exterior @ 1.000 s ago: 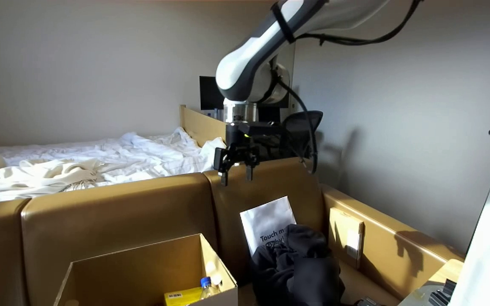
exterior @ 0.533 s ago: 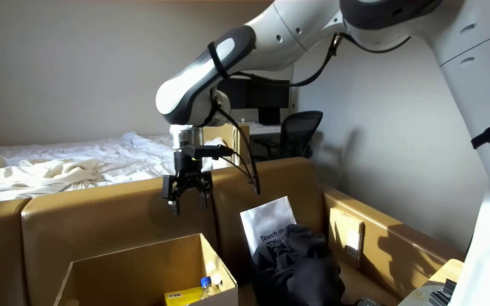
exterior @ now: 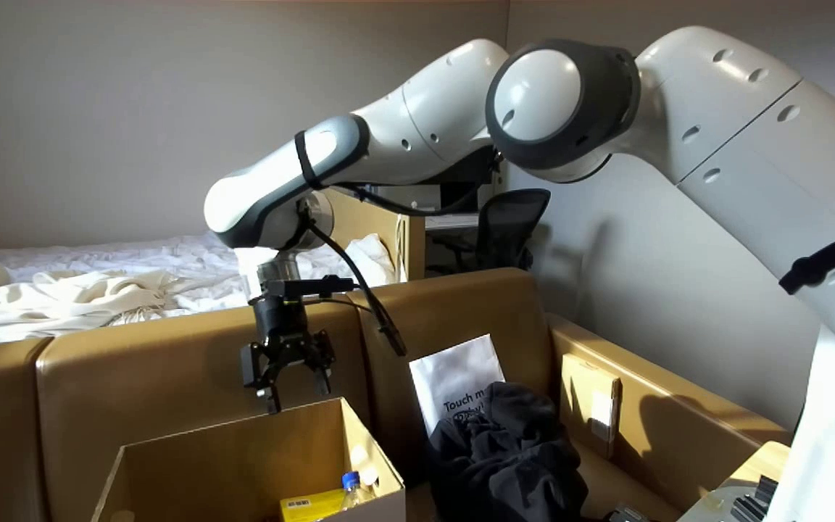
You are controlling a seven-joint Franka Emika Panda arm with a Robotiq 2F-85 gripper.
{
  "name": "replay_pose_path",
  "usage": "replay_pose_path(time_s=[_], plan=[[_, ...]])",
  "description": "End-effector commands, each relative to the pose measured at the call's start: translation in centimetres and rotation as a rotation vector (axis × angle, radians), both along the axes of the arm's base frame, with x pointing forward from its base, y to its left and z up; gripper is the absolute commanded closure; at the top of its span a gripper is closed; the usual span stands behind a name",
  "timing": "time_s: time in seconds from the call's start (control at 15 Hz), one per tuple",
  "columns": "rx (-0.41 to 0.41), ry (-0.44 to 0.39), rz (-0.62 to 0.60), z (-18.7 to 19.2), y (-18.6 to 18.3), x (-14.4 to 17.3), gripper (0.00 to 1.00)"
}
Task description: Remove the bottle from the box and put it on the handle of the couch
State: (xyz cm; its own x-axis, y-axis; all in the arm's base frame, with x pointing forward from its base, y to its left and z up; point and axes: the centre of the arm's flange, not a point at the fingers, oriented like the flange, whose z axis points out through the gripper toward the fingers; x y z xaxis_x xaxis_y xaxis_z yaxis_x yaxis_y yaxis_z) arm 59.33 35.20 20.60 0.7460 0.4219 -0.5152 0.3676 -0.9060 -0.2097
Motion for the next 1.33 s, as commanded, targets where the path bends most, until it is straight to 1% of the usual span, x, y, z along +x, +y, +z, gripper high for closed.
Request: replay_pose_path(time_s=[0.0,0.27,0.33,0.4,0.47,0.6,0.67,0.73,0.8,0.93,1.0,1.07,1.13,1.27], plan=[[-0.021,-0.002,0.138,-0.8,4.6,3.2,0.0],[-0.041,-0.053,0.308,-0.8,6.0,1.8,0.0],[-0.037,-0.093,0.353,-0.2,6.3,1.6,0.0],[-0.049,-0.159,0.375,0.7,6.4,1.6,0.0],[-0.047,-0.229,0.367,2.0,6.2,1.5,0.0],[-0.037,-0.341,0.263,5.2,4.3,2.2,0.0],[-0.025,-0.262,0.302,2.3,6.8,2.5,0.0],[-0.018,-0.301,0.287,3.6,6.4,3.2,0.0],[-0.017,-0.318,0.277,4.6,5.9,3.8,0.0],[-0.017,-0.328,0.268,5.5,5.3,4.2,0.0],[-0.005,-0.332,0.337,4.9,6.2,3.5,0.0],[-0.016,-0.349,0.371,4.7,6.6,2.7,0.0],[0.007,-0.375,0.442,5.3,6.7,1.1,0.0],[0.011,-0.417,0.524,7.6,6.3,-2.1,0.0]])
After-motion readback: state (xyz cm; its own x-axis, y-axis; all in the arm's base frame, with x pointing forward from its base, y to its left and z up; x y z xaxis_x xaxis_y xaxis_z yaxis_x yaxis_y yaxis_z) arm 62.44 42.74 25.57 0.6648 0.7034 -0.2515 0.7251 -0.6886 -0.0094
